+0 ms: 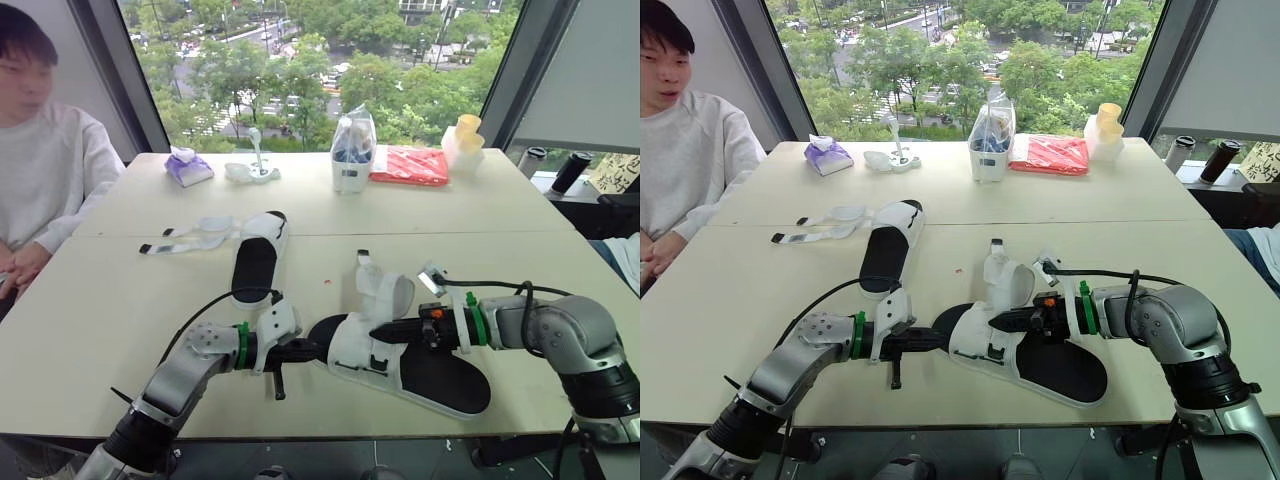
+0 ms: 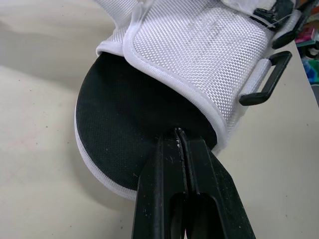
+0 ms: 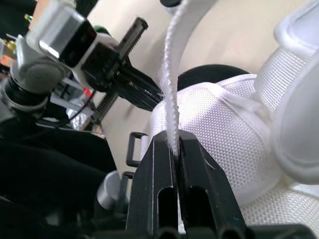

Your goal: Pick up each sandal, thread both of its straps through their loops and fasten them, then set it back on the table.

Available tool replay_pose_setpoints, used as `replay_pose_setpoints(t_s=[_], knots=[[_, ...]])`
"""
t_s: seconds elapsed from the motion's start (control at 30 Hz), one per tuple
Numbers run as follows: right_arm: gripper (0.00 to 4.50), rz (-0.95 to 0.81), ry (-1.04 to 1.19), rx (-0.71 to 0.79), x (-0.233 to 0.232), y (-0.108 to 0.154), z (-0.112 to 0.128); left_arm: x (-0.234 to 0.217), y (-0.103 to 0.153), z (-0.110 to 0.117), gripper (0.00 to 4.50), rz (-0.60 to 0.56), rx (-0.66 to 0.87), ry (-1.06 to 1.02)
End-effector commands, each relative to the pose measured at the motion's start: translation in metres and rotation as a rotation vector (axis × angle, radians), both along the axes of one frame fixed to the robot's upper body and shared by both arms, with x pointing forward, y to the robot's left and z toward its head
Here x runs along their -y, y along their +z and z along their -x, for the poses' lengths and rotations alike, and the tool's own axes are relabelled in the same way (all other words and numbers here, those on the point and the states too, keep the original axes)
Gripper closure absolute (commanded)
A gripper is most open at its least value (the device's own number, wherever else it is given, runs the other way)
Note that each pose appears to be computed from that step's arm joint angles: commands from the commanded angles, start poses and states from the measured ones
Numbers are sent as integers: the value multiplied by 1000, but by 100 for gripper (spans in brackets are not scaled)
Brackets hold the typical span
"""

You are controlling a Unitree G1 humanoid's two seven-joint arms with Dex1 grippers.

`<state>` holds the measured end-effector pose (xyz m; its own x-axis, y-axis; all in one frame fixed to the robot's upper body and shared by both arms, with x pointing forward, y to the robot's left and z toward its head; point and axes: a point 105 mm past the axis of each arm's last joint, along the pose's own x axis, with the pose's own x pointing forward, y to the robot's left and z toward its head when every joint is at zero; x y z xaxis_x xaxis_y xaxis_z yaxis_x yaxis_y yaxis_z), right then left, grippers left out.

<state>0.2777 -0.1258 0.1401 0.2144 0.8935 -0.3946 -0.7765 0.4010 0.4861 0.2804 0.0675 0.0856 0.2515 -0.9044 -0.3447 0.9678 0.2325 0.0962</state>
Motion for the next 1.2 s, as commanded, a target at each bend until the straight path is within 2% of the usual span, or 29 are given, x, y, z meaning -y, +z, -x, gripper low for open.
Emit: replay_pose_setpoints(t_s=[0.03,0.37,0.57,0.97,1.2], knots=[[446,-8,66,16,-6,4,11,-2,-17,5,450,-37,-57,6],[446,-15,80,107,-14,14,16,-3,-17,4,450,-33,-56,13],[446,64,76,150,-13,7,19,-3,-18,5,450,-41,-58,-1],[446,85,-52,238,-3,7,-26,13,-22,33,450,-47,-188,-221],[446,-17,30,119,8,28,-5,33,-28,31,450,-24,-201,-263]])
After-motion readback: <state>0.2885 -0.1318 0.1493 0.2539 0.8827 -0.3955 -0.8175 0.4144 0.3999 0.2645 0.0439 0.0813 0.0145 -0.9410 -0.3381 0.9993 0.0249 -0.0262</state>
